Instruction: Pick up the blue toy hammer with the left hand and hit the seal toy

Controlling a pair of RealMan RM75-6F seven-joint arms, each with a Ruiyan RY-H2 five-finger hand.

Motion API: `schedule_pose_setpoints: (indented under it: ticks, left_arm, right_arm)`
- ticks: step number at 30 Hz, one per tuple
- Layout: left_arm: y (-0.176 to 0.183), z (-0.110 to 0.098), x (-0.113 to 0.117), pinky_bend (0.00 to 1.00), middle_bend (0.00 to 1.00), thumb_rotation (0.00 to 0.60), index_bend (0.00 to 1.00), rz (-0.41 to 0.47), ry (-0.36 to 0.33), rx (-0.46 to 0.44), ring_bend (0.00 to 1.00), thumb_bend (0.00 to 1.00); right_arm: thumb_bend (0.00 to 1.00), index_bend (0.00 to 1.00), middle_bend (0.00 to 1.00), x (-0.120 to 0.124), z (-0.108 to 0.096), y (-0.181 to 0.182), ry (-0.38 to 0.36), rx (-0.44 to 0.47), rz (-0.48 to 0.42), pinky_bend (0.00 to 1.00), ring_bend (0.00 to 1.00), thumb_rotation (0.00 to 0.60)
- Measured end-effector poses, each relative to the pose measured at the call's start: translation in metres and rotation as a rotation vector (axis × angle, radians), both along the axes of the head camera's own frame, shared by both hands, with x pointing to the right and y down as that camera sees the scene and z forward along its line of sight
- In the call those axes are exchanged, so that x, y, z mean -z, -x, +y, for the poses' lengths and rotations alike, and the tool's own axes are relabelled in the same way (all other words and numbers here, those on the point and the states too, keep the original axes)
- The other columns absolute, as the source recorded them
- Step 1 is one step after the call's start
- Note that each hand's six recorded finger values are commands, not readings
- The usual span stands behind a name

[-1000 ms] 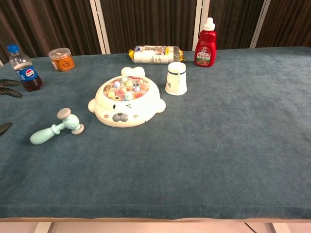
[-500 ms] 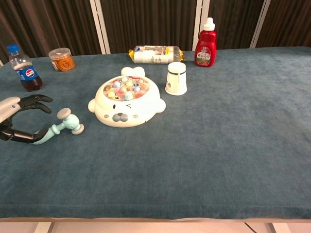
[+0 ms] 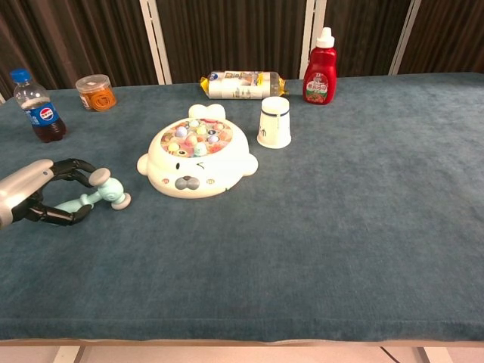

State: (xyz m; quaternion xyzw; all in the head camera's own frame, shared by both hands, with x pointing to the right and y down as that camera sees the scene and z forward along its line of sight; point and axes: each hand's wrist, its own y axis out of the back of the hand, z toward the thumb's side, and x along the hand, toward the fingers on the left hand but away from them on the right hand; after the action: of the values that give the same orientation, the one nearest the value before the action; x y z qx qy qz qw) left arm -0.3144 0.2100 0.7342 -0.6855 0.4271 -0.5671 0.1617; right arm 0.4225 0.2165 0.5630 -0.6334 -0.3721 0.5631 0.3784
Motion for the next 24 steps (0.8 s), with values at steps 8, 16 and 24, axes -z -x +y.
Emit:
schedule_pose_setpoints:
  ticks: [8,16,24]
  left_arm:
    - [-0.009,-0.003,-0.004,0.09,0.26,0.558,0.21,0.013,0.007,-0.001,0.15,0.39]
    - [-0.014,-0.006,-0.009,0.09,0.27,0.554,0.25,0.004,0.008,-0.003,0.16,0.40]
    - [-0.014,-0.005,-0.013,0.09,0.30,0.547,0.28,0.005,0.026,0.003,0.18,0.41]
  right_arm:
    - [0.27,0.00,0.00,-0.001,0.000,0.001,0.004,0.002,0.002,0.00,0.00,0.600]
    - [0.27,0.00,0.00,-0.001,0.000,0.000,0.005,0.001,0.001,0.00,0.00,0.600]
    - [0.27,0.00,0.00,-0.001,0.000,0.000,0.005,0.000,0.001,0.00,0.00,0.600]
